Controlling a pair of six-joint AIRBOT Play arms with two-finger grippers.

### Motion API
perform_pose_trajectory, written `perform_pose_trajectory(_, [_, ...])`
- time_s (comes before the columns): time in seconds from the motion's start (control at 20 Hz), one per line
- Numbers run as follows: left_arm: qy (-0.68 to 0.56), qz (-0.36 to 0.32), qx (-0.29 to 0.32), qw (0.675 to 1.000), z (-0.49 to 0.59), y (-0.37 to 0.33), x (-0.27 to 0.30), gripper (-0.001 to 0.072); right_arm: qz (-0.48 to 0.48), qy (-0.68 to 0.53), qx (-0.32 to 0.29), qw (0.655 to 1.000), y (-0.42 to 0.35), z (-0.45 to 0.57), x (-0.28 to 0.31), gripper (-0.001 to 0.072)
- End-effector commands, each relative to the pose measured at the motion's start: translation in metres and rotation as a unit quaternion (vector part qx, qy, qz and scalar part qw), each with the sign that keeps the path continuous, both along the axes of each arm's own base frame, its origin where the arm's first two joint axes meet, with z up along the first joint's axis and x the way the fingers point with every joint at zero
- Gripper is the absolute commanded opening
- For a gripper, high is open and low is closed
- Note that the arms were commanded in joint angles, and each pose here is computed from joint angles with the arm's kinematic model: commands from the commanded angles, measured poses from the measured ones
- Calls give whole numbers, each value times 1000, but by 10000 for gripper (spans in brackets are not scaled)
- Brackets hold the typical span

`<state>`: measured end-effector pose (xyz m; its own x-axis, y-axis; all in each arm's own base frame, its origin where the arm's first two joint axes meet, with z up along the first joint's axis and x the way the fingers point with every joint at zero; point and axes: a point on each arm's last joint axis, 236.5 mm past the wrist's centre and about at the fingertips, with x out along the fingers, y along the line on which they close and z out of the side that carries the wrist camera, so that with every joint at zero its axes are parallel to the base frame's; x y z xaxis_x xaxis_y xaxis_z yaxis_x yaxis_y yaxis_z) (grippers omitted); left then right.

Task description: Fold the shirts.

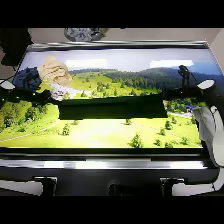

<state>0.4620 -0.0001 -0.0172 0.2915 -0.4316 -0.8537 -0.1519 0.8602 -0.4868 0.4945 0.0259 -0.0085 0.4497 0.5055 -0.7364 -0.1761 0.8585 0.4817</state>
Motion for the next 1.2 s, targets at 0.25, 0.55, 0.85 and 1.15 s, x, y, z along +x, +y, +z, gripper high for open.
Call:
perform_pose_trajectory(0.25, [57,-3,-26,998,-55,-11,15,474,3,44,-22,999,-8,-52,7,72])
perform_pose_trajectory(0.55, [28,-3,-25,999,7,26,16,603,27,35,-116,992,-101,-1,-28,679])
perform_pose_trajectory(0.85, [-30,-15,-6,999,66,17,12,603,7,166,68,984,-95,-59,-67,710])
perform_pose_trajectory(1.15, [-64,-42,3,997,99,-10,8,602,4,170,189,967,-43,-73,-43,711])
